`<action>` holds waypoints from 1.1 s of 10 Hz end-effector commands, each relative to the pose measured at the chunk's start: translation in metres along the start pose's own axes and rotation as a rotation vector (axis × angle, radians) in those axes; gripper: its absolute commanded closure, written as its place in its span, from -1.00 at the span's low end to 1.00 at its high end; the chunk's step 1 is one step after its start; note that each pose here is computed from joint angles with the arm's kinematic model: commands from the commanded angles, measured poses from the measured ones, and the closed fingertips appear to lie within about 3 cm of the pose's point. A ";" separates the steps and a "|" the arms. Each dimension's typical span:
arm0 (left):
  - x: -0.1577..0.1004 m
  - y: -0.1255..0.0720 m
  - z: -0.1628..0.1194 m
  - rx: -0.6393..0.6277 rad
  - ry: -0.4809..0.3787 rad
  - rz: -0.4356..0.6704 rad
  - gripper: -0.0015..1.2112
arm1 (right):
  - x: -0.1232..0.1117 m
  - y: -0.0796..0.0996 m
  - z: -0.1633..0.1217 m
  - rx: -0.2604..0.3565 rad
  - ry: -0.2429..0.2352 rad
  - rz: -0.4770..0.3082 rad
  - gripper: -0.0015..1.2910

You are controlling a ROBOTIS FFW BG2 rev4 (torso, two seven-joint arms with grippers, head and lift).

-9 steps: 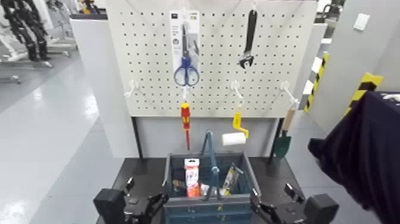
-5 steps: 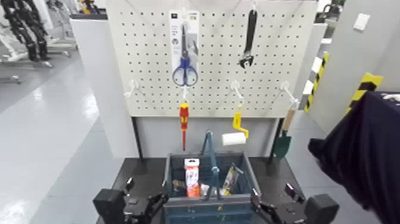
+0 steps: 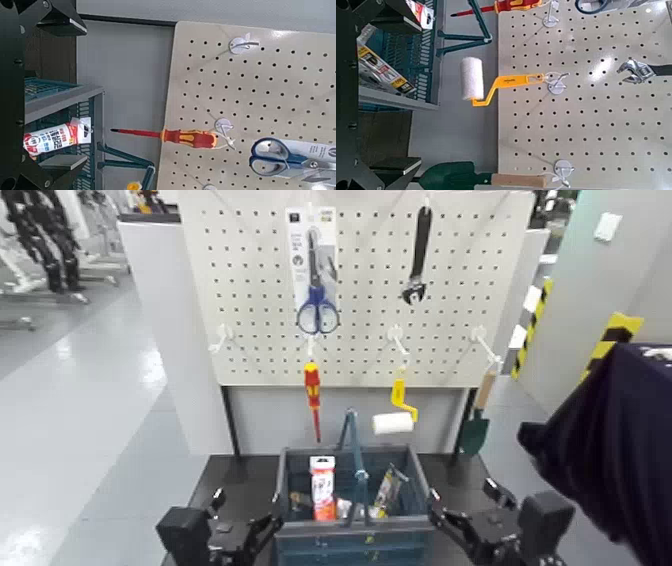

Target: Put the yellow roller into the crate.

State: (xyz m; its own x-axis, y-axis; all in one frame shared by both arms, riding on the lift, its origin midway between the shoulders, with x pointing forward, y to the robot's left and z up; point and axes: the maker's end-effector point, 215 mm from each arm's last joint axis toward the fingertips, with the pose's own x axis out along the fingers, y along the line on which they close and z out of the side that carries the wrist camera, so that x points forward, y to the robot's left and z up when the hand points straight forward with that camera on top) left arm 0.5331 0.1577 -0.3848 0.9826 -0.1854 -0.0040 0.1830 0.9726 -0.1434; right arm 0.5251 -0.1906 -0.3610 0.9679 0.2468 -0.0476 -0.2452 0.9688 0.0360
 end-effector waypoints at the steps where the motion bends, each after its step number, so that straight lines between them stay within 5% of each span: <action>1: 0.001 0.000 0.001 0.000 -0.003 0.000 -0.72 | 0.025 -0.005 0.012 -0.019 0.001 0.046 -0.78; 7: 0.001 0.000 0.001 -0.004 -0.005 0.003 -0.72 | 0.079 -0.018 0.046 -0.093 -0.006 0.162 -0.79; 11: 0.001 -0.001 0.001 -0.006 -0.006 0.002 -0.72 | 0.121 -0.011 0.064 -0.104 -0.028 0.239 -0.82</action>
State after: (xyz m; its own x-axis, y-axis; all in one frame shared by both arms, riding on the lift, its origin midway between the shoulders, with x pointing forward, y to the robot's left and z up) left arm 0.5344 0.1571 -0.3837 0.9831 -0.1829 0.0016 0.1811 0.9723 -0.1479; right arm 0.6420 -0.1739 -0.3048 0.8847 0.4655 -0.0242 -0.4661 0.8828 -0.0575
